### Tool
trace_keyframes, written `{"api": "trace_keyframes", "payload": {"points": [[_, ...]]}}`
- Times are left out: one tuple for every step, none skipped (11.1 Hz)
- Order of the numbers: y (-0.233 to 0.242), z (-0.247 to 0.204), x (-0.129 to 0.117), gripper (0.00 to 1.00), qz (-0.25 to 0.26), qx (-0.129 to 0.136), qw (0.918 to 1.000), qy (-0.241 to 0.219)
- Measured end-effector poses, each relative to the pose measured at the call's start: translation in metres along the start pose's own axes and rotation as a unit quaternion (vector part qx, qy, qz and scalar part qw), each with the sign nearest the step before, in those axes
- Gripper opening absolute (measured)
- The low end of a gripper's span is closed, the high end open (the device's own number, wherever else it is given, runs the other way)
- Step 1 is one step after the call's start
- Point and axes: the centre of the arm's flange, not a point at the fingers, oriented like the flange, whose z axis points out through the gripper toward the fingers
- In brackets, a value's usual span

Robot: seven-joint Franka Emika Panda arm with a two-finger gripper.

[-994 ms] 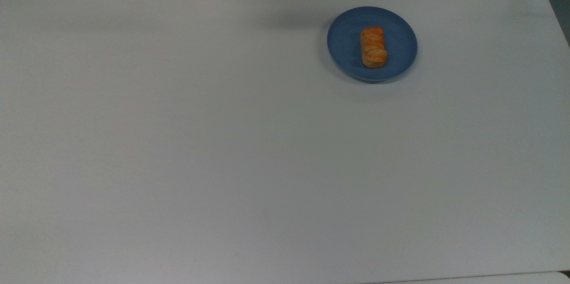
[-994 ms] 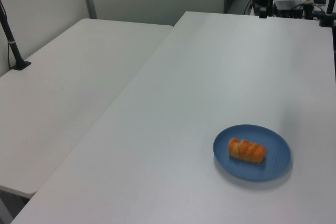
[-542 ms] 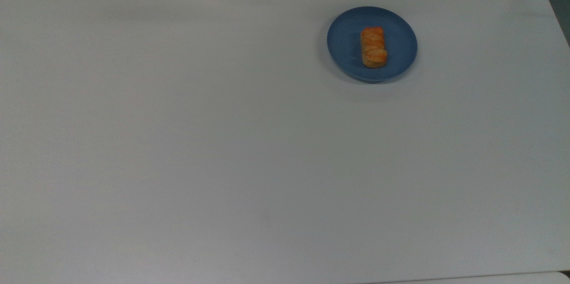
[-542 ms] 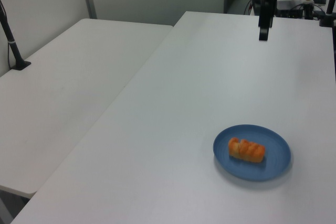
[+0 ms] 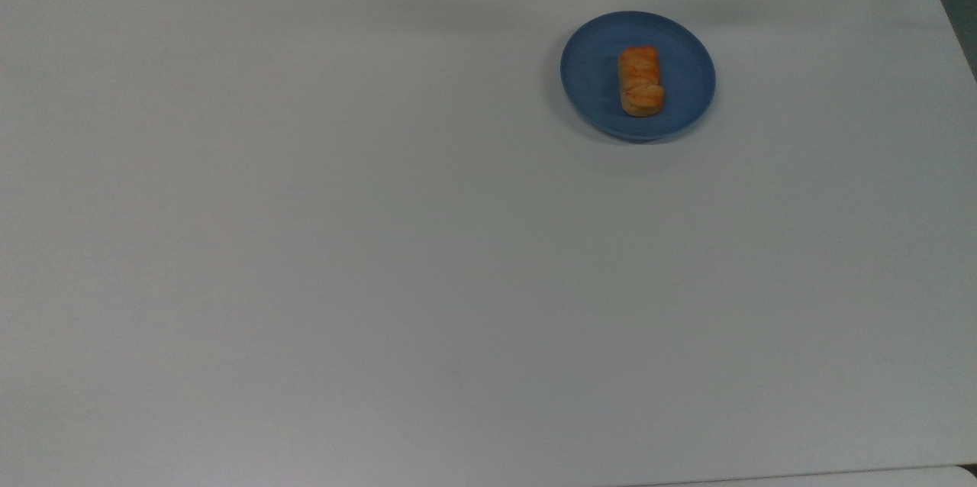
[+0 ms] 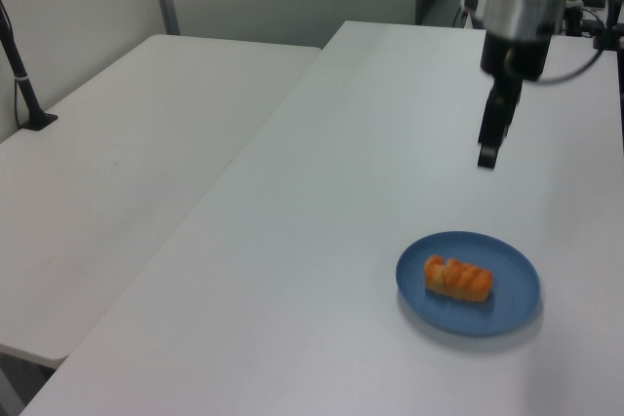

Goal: Put the bread on the table
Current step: 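Lower the open gripper over the orange bread roll on the blue plate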

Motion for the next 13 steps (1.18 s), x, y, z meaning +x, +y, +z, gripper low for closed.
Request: {"api": "trace_keyframes", "payload": {"points": [[-0.001,0.023,0.001,1.0,0.002,0.002,1.0,-0.004],[-0.001,0.053,0.006,1.0,0.01,0.004,0.9998,-0.016],[-0.001,0.073,0.011,1.0,0.014,0.006,0.9996,-0.025],[-0.002,0.094,0.016,1.0,0.018,0.007,0.9993,-0.032],[-0.003,0.113,0.02,1.0,0.019,0.004,0.9991,-0.038],[-0.004,0.134,0.022,1.0,0.019,-0.005,0.9988,-0.045],[-0.004,0.151,0.023,1.0,0.021,-0.015,0.9983,-0.052],[-0.004,0.165,0.023,1.0,0.021,-0.024,0.9978,-0.059],[-0.002,0.176,0.023,1.0,0.02,-0.032,0.9972,-0.065],[-0.001,0.188,0.022,1.0,0.017,-0.037,0.9966,-0.072],[-0.001,0.196,0.022,1.0,0.016,-0.037,0.9964,-0.074],[-0.001,0.206,0.022,1.0,0.018,-0.036,0.9966,-0.072],[-0.001,0.213,0.023,1.0,0.022,-0.036,0.9969,-0.067]]}}
